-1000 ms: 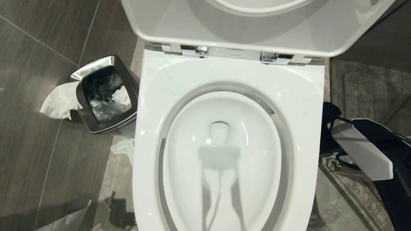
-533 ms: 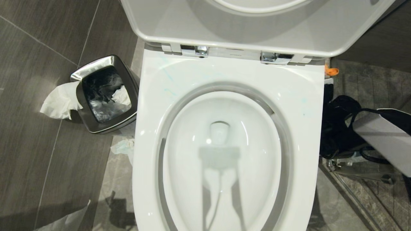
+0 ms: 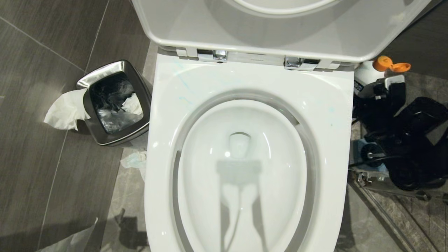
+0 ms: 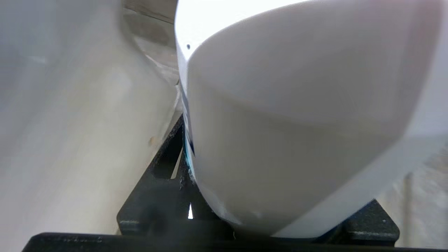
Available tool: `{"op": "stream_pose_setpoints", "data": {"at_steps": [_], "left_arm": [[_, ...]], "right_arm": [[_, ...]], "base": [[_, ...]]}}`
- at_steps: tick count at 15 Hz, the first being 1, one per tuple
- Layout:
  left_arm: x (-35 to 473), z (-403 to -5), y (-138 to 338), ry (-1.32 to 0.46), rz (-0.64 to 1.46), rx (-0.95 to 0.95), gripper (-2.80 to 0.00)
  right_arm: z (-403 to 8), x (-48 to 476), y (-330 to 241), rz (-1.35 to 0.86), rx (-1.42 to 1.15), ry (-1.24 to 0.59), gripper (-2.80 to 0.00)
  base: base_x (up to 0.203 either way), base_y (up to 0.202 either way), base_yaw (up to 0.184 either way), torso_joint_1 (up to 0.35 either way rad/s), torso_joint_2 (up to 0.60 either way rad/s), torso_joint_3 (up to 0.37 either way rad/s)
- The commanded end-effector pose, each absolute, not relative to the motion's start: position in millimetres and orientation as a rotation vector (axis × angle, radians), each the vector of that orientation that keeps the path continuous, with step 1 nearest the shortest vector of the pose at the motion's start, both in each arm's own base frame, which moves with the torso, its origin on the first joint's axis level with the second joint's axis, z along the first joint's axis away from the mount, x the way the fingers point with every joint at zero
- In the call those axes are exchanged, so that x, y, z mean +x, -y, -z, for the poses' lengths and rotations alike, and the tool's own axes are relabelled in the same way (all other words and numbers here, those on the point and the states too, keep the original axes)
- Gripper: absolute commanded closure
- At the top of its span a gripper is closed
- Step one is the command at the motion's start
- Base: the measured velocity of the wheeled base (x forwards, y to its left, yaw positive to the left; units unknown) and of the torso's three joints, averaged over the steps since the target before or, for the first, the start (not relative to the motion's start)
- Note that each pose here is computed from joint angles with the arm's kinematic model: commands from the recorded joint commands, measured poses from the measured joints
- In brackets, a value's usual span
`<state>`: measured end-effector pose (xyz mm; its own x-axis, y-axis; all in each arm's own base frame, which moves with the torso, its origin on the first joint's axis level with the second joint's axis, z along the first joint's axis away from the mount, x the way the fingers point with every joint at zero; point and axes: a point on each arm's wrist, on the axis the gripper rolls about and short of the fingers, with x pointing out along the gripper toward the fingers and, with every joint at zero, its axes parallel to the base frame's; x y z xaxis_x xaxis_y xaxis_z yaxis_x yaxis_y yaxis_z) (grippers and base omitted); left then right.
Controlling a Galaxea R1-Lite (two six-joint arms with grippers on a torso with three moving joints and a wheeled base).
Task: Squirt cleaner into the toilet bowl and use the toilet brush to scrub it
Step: Pour in the cleaning agent
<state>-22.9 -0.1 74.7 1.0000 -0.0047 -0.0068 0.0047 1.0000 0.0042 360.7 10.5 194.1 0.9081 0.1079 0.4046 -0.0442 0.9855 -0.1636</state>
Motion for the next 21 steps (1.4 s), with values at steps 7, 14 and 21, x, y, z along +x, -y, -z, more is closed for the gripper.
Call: {"op": "stream_pose_setpoints", "data": {"at_steps": [7, 14, 21], "left_arm": [[-23, -74, 0, -0.011, 0.005, 0.005, 0.00], [-23, -74, 0, -0.009, 0.005, 0.005, 0.00], [-23, -74, 0, -0.009, 0.005, 0.005, 0.00]], "right_arm": [[-247, 239, -2, -0.027, -0.130, 0.541, 0.00], [-271, 167, -1, 0.000, -0.125, 0.593, 0.00], [-258, 124, -1, 0.011, -0.122, 0.439, 0.00]], "base": [[0.000, 0.000, 0.000, 0.000, 0.00, 0.000], [0.000, 0.000, 0.000, 0.000, 0.00, 0.000], [0.000, 0.000, 0.000, 0.000, 0.00, 0.000]]}}
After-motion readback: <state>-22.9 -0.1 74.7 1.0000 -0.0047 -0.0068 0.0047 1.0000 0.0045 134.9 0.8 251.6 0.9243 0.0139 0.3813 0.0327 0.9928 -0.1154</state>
